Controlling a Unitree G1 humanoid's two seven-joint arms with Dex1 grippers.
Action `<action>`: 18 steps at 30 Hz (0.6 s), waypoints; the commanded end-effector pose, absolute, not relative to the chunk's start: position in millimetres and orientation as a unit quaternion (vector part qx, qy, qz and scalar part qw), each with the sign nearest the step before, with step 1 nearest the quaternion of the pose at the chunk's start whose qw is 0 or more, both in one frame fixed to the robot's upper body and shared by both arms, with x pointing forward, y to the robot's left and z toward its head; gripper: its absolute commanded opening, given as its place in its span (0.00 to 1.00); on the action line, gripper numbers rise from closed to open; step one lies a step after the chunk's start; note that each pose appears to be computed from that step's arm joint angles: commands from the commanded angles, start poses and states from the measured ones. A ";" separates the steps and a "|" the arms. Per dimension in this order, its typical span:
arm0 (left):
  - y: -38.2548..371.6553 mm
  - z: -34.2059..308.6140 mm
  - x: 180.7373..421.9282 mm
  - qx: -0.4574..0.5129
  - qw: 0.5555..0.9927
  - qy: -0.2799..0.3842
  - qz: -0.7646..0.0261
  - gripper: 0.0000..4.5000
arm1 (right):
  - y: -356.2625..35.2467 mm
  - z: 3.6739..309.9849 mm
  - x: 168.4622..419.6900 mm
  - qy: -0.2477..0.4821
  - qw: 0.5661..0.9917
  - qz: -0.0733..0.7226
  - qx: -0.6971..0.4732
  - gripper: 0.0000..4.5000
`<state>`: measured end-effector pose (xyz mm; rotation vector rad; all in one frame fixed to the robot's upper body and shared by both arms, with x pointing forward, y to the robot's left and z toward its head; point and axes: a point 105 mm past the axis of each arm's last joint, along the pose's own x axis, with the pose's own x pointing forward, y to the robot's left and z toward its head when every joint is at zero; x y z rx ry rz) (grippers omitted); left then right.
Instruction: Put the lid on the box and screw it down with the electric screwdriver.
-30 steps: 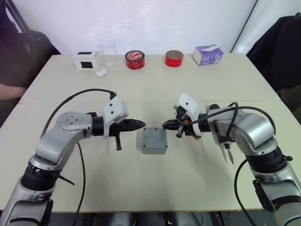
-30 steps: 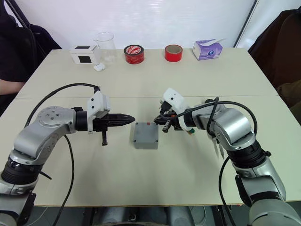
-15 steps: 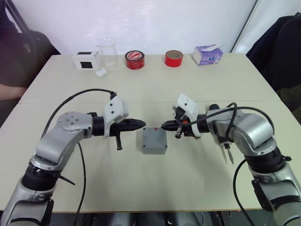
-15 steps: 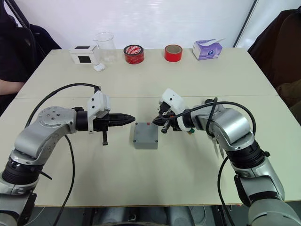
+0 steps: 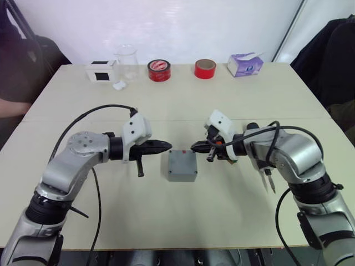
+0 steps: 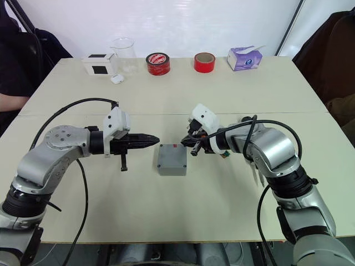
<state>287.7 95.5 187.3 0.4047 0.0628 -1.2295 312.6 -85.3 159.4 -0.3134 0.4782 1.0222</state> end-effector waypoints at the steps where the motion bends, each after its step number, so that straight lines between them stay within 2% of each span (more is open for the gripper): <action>1: 91.5 195.1 282.4 0.200 0.789 0.012 -0.580 0.00 | -87.6 155.0 309.9 0.227 0.832 0.483 -0.152 0.01; 10: 91.4 195.1 281.9 0.201 0.787 0.013 -0.583 0.00 | -86.7 146.2 304.8 0.234 0.828 0.490 -0.143 0.01; 11: 91.5 195.0 281.5 0.201 0.786 0.013 -0.585 0.00 | -87.1 147.5 304.2 0.233 0.828 0.491 -0.142 0.10; 13: 91.2 194.7 280.9 0.201 0.784 0.014 -0.587 0.00 | -88.4 152.4 304.0 0.226 0.829 0.491 -0.142 0.21; 14: 90.8 194.6 280.4 0.201 0.783 0.014 -0.589 0.00 | -89.5 155.3 304.2 0.223 0.830 0.490 -0.144 0.32; 18: 88.9 193.8 278.2 0.200 0.778 0.015 -0.596 0.00 | -96.7 172.2 304.3 0.206 0.838 0.483 -0.151 0.67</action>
